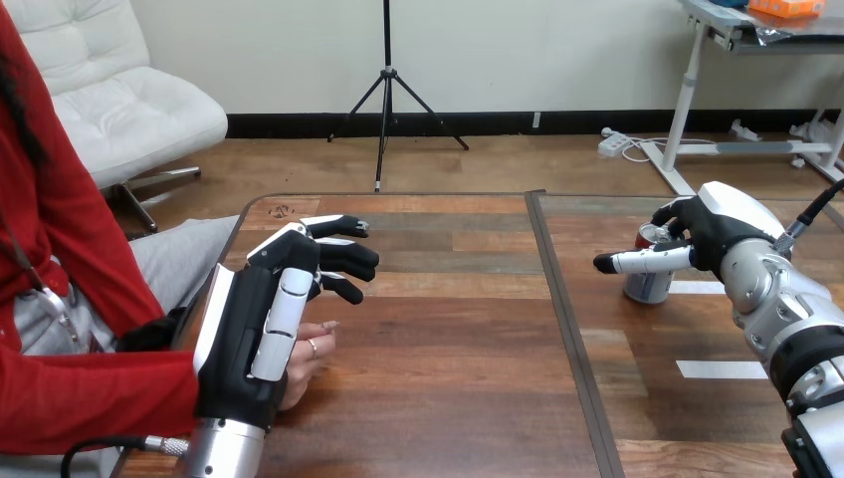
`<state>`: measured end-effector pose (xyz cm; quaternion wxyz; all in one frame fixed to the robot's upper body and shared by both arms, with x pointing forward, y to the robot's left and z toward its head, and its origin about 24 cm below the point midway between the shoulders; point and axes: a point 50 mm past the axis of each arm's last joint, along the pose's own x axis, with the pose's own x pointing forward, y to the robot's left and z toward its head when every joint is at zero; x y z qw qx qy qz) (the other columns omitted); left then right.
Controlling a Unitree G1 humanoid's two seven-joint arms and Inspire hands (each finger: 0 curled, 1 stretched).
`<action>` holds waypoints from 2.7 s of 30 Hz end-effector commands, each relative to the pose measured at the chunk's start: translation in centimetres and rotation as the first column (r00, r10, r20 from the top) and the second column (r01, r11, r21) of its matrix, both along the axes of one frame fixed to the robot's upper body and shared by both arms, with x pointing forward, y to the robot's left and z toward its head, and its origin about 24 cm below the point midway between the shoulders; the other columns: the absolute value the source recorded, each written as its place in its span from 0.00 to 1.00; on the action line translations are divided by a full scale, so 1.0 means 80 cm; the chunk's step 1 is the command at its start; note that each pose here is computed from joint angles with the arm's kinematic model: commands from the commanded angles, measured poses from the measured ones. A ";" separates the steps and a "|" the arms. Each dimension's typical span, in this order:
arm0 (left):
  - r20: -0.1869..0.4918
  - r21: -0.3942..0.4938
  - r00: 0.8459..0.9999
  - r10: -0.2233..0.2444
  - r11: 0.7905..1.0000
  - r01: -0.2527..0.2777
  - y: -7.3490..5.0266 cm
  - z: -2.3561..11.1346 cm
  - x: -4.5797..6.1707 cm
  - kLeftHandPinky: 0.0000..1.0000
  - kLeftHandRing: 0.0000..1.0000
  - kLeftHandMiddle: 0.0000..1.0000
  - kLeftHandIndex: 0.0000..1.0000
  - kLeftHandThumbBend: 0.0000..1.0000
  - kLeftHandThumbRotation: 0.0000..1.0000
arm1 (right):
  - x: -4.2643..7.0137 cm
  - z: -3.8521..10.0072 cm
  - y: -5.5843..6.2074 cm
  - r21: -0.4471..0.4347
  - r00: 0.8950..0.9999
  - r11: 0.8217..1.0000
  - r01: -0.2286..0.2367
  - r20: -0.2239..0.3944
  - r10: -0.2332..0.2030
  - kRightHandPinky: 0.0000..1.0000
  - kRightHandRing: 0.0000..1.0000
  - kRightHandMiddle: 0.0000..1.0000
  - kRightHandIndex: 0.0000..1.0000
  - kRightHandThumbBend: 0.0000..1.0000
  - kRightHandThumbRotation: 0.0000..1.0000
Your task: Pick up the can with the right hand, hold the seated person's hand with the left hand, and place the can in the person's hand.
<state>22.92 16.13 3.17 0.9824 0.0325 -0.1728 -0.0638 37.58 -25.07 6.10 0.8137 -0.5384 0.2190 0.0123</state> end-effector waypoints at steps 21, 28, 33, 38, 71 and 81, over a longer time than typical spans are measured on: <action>0.092 0.004 0.996 -0.001 1.000 0.001 0.000 0.024 0.017 0.46 0.55 0.55 0.60 0.60 1.00 | 0.004 0.002 0.010 0.024 0.999 0.999 -0.037 0.012 0.036 0.60 0.68 0.72 0.72 1.00 0.49; 0.094 0.004 0.996 0.000 1.000 0.000 0.000 0.024 0.017 0.46 0.54 0.55 0.60 0.61 1.00 | 0.005 0.006 0.010 0.039 0.999 0.998 -0.039 0.034 0.038 0.55 0.63 0.67 0.68 1.00 0.47; 0.093 0.000 0.996 0.001 1.000 0.000 0.000 0.023 0.017 0.46 0.54 0.55 0.59 0.61 1.00 | 0.006 0.008 0.010 0.039 0.998 0.998 -0.042 0.052 0.040 0.51 0.59 0.64 0.65 1.00 0.45; 0.087 -0.001 0.996 0.001 1.000 -0.001 0.000 0.023 0.017 0.46 0.54 0.55 0.59 0.61 1.00 | 0.008 0.011 0.011 0.043 0.997 0.998 -0.039 0.068 0.036 0.48 0.56 0.61 0.63 1.00 0.43; 0.088 0.002 0.996 0.000 1.000 -0.001 0.001 0.022 0.019 0.45 0.55 0.55 0.59 0.57 1.00 | 0.016 0.028 0.018 0.057 0.988 0.997 -0.057 0.149 0.048 0.39 0.48 0.52 0.53 0.98 0.37; 0.087 0.004 0.996 0.002 1.000 -0.003 0.001 0.022 0.019 0.46 0.54 0.55 0.58 0.57 1.00 | 0.019 0.032 0.021 0.058 0.983 0.997 -0.057 0.176 0.046 0.40 0.48 0.51 0.51 0.99 0.37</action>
